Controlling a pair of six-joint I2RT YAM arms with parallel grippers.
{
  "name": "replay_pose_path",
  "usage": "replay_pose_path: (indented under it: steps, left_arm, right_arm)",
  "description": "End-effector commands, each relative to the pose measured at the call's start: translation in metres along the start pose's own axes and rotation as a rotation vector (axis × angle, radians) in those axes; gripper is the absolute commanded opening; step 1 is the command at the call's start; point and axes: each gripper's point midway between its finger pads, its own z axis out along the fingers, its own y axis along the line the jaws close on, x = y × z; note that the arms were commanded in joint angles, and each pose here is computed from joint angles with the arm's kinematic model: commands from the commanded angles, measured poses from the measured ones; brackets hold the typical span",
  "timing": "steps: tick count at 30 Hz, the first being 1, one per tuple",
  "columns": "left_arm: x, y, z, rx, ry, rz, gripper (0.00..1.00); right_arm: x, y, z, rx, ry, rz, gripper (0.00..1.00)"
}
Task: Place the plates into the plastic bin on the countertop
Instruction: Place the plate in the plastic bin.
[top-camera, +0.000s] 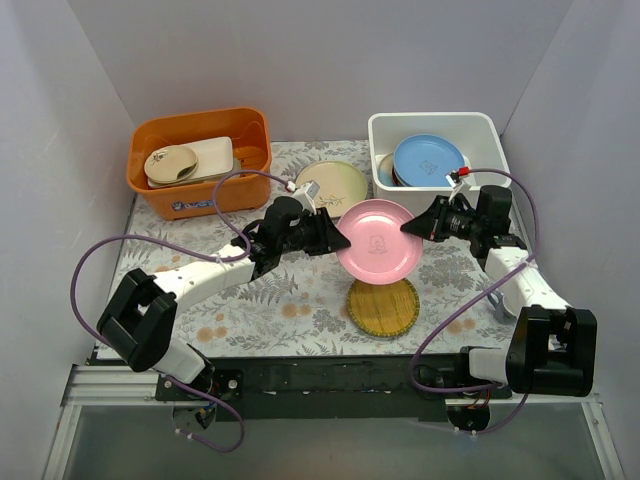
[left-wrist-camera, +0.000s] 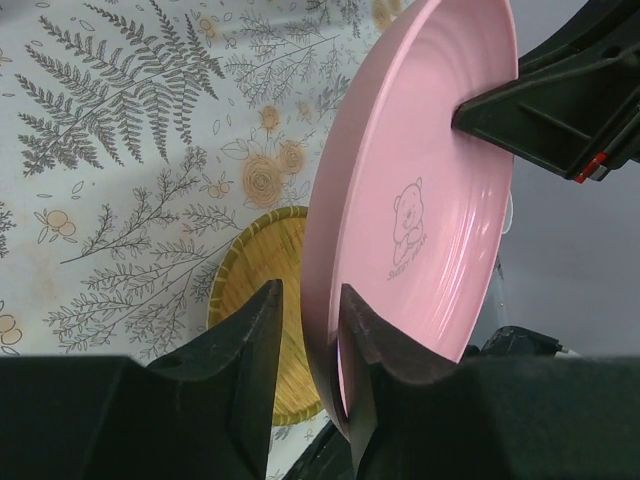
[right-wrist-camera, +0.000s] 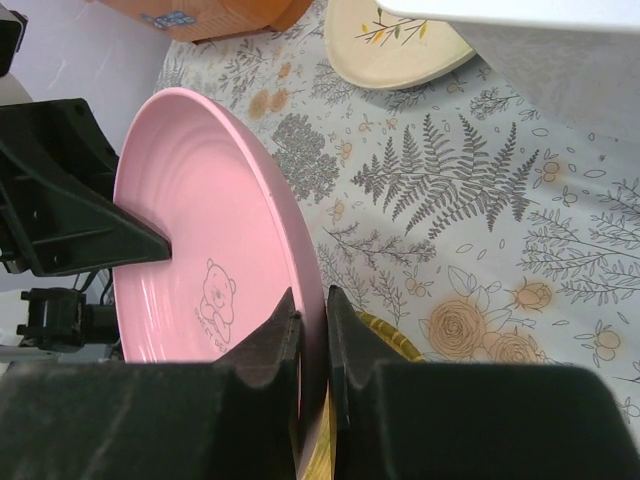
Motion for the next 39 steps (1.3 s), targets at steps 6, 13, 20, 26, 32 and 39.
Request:
replay_pose_path:
  steps: [6,13,20,26,32,39]
  left_arm:
    - [0.004,-0.003,-0.004,0.022,0.015,0.013,0.62]
    - [0.008,-0.001,-0.002,0.023,0.031,0.012,0.97]
    - [0.006,-0.004,-0.005,0.031,0.018,0.026,0.98]
    - [0.003,0.0,-0.018,0.012,-0.022,0.048,0.98]
    - [0.005,0.003,-0.032,-0.006,-0.043,0.072,0.98]
    - [0.004,-0.001,-0.041,0.008,-0.052,0.093,0.98]
  right_arm:
    - [-0.012,0.024,-0.003,-0.095,-0.021,-0.014,0.01]
    - [-0.01,0.023,-0.002,-0.099,-0.018,-0.009,0.01]
    - [-0.009,0.019,0.0,-0.09,-0.017,-0.005,0.01]
    - [-0.013,0.015,0.002,-0.076,-0.043,0.009,0.01]
    - [-0.029,0.011,0.004,-0.035,-0.083,-0.001,0.01]
    - [-0.04,0.005,0.01,-0.019,-0.099,0.009,0.01]
